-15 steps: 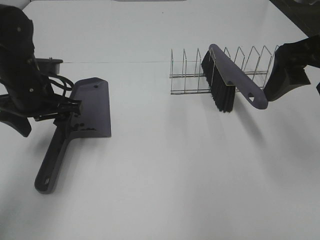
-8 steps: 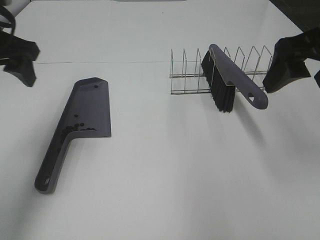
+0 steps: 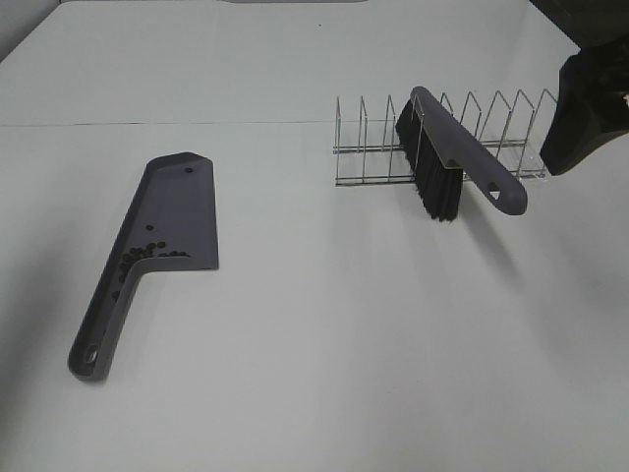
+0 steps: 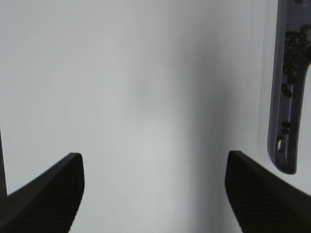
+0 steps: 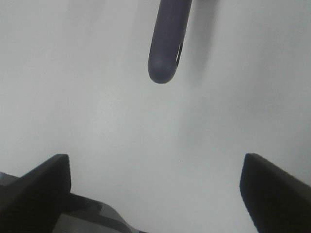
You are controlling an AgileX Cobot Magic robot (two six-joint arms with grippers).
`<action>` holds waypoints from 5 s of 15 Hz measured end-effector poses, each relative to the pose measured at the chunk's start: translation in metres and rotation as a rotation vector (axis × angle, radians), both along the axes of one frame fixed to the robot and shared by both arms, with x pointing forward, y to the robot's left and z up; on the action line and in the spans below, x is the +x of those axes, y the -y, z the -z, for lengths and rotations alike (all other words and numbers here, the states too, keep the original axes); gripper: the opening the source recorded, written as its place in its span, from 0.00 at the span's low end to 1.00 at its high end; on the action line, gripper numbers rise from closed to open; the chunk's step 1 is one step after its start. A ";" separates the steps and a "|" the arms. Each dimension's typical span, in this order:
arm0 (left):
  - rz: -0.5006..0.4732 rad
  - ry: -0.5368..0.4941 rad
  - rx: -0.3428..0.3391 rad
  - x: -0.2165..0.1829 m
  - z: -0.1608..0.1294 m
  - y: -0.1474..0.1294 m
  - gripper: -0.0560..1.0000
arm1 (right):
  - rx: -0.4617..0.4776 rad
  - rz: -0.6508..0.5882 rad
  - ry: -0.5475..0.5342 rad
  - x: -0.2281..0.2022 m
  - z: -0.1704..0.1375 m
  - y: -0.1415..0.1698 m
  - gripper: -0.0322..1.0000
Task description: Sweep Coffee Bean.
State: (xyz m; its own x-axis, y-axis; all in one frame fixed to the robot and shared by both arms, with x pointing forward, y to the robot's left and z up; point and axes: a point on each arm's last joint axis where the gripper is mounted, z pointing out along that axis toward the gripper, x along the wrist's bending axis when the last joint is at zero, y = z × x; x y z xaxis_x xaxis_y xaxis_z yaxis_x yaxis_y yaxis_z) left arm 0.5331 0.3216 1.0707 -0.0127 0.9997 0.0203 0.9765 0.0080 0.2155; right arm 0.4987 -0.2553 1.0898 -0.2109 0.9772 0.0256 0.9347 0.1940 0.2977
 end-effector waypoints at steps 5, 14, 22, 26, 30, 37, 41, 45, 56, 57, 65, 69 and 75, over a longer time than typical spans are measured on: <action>0.002 -0.018 -0.009 -0.050 -0.004 0.003 0.75 | -0.002 -0.003 -0.016 -0.021 -0.008 0.003 0.85; 0.001 0.227 -0.018 -0.177 -0.007 0.014 0.75 | 0.011 0.000 0.067 -0.130 0.026 0.020 0.83; 0.006 0.373 -0.058 -0.243 0.018 0.023 0.75 | 0.072 0.003 0.180 -0.198 0.066 0.026 0.83; 0.012 0.571 -0.040 -0.271 0.012 0.025 0.75 | 0.109 0.001 0.361 -0.220 0.059 0.029 0.82; 0.028 0.775 -0.019 -0.288 0.015 0.026 0.75 | 0.125 -0.002 0.467 -0.234 0.055 0.031 0.80; 0.119 0.883 -0.026 -0.302 0.015 0.031 0.75 | 0.152 -0.007 0.638 -0.258 0.052 0.035 0.80; 0.170 0.883 -0.050 -0.303 0.015 0.030 0.75 | 0.159 -0.008 0.688 -0.265 0.053 0.036 0.80; 0.195 0.882 -0.065 -0.303 0.015 0.030 0.75 | 0.159 -0.007 0.690 -0.265 0.053 0.036 0.80; 0.117 0.877 -0.057 -0.303 0.015 0.025 0.75 | 0.152 0.041 0.689 -0.264 0.053 0.039 0.80; 0.117 0.877 -0.057 -0.303 0.015 0.025 0.75 | 0.152 0.041 0.689 -0.264 0.053 0.039 0.80; 0.117 0.877 -0.057 -0.303 0.015 0.025 0.75 | 0.152 0.041 0.689 -0.264 0.053 0.039 0.80; 0.117 0.877 -0.057 -0.303 0.015 0.025 0.75 | 0.152 0.041 0.687 -0.264 0.054 0.039 0.80; 0.117 0.877 -0.057 -0.303 0.015 0.025 0.75 | 0.151 0.041 0.687 -0.264 0.054 0.039 0.80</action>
State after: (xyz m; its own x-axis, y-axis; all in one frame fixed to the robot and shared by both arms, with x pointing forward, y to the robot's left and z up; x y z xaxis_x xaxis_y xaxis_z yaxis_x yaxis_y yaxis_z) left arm 0.2303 0.2962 1.0555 0.1020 0.9948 0.0011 0.4547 -0.0476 0.8894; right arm 0.2346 -0.2942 1.0359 -0.1906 0.9810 0.0360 0.5310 0.0722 0.8443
